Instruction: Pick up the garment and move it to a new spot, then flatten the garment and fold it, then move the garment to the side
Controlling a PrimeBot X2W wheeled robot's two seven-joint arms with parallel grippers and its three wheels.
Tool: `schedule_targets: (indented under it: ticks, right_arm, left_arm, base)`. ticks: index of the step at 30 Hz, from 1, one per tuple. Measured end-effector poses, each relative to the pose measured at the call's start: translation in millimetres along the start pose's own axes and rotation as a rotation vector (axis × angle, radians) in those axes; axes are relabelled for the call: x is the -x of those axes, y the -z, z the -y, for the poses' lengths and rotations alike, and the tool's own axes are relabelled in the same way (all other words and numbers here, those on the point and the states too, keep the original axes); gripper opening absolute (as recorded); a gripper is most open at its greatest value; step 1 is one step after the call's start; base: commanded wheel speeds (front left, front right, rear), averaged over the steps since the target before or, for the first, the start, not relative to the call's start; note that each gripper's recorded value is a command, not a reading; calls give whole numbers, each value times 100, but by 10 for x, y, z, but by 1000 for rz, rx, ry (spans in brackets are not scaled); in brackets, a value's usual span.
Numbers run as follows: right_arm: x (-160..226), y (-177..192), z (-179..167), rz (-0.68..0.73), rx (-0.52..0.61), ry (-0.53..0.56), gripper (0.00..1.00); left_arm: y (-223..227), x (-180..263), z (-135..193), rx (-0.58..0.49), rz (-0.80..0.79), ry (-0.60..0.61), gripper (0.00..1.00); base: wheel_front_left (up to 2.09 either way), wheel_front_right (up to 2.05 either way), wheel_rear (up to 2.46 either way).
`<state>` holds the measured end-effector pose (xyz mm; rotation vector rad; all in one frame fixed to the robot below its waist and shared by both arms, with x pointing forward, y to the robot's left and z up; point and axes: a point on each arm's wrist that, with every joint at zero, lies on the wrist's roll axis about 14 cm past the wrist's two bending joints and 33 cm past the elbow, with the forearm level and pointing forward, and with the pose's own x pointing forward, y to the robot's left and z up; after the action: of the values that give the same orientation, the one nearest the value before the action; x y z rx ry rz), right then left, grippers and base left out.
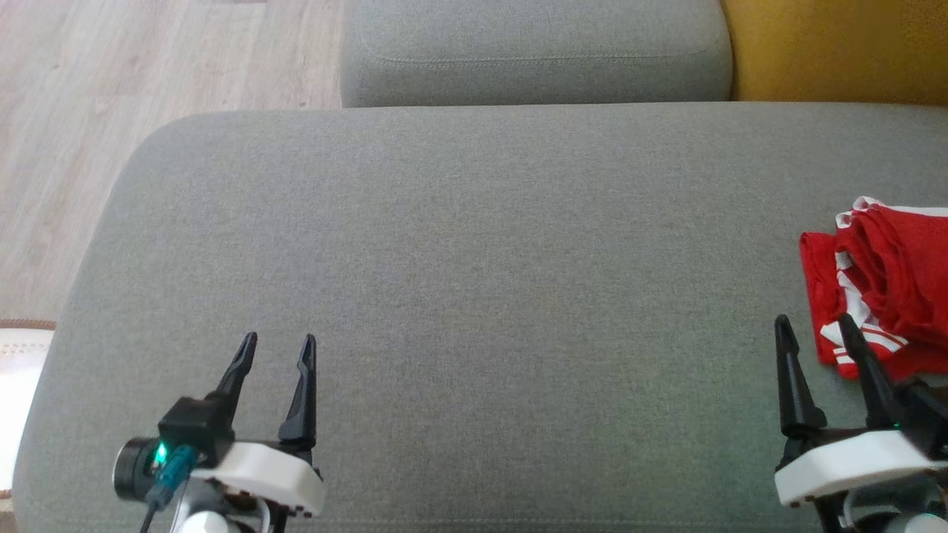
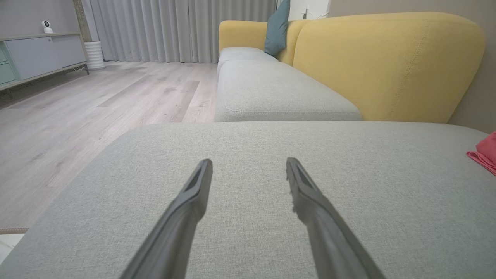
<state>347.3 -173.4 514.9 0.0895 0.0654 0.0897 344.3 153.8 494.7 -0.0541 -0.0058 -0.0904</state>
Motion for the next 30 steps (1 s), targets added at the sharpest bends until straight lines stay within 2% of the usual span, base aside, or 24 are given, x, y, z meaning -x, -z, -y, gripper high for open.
schedule_targets:
  ticks: [23,24,30]
  right_arm:
    - [10,37,20,-9,-23,6,100]
    - [10,61,20,-17,-23,7,0]
    - [82,352,35,-105,-63,16,0]
  left_arm:
    - [-6,-15,-26,-41,-4,-4,100]
    - [15,-11,-25,-39,-11,-4,0]
    - [373,153,-35,4,-128,-25,0]
  base:
    - [0,0,0]
    - [0,0,0]
    - [0,0,0]
